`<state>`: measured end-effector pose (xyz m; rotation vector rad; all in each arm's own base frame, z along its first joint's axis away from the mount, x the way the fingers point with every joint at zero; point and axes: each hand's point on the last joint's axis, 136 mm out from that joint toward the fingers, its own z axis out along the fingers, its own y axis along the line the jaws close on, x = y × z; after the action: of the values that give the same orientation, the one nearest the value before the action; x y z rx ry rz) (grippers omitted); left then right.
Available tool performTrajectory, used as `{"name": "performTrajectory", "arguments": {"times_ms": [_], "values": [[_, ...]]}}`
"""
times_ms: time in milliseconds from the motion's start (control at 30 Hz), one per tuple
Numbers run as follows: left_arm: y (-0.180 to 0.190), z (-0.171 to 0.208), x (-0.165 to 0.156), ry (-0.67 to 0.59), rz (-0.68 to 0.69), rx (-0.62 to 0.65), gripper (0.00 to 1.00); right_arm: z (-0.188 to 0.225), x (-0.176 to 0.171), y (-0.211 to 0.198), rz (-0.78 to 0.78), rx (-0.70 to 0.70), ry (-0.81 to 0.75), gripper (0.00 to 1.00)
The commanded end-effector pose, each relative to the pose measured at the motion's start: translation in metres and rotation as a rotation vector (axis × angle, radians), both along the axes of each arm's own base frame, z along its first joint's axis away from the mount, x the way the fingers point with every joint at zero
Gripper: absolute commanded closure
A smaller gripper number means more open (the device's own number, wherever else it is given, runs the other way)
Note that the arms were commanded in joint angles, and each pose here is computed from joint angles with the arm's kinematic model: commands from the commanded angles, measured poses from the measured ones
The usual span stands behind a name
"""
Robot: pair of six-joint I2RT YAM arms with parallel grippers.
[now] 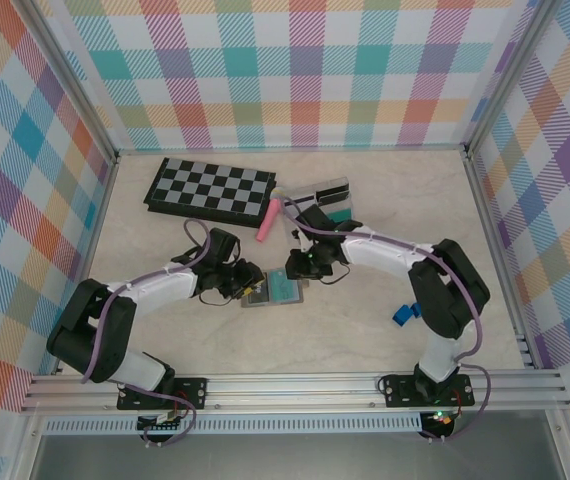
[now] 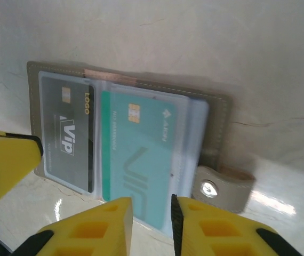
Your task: Take the credit cards out of the card holder
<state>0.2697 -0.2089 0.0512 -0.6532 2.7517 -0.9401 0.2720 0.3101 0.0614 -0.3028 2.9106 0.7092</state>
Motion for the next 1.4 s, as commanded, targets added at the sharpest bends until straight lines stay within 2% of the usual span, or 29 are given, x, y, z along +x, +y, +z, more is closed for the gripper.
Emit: {"name": "performTrajectory", "arguments": {"times_ms": [0,333,1367], "values": [[-0.012,0.017,0.009,-0.053,-0.008,-0.089,0.71,-0.004,0.001,0.006,-0.003,-0.007,0.039,0.75],[-0.028,0.014,0.012,-0.036,-0.049,-0.117,0.79,-0.028,0.003,0.004,-0.024,-0.078,0.106,0.78],[-0.034,-0.012,0.009,0.025,-0.123,-0.062,0.79,-0.059,-0.008,-0.009,-0.019,-0.166,0.176,0.81]]}}
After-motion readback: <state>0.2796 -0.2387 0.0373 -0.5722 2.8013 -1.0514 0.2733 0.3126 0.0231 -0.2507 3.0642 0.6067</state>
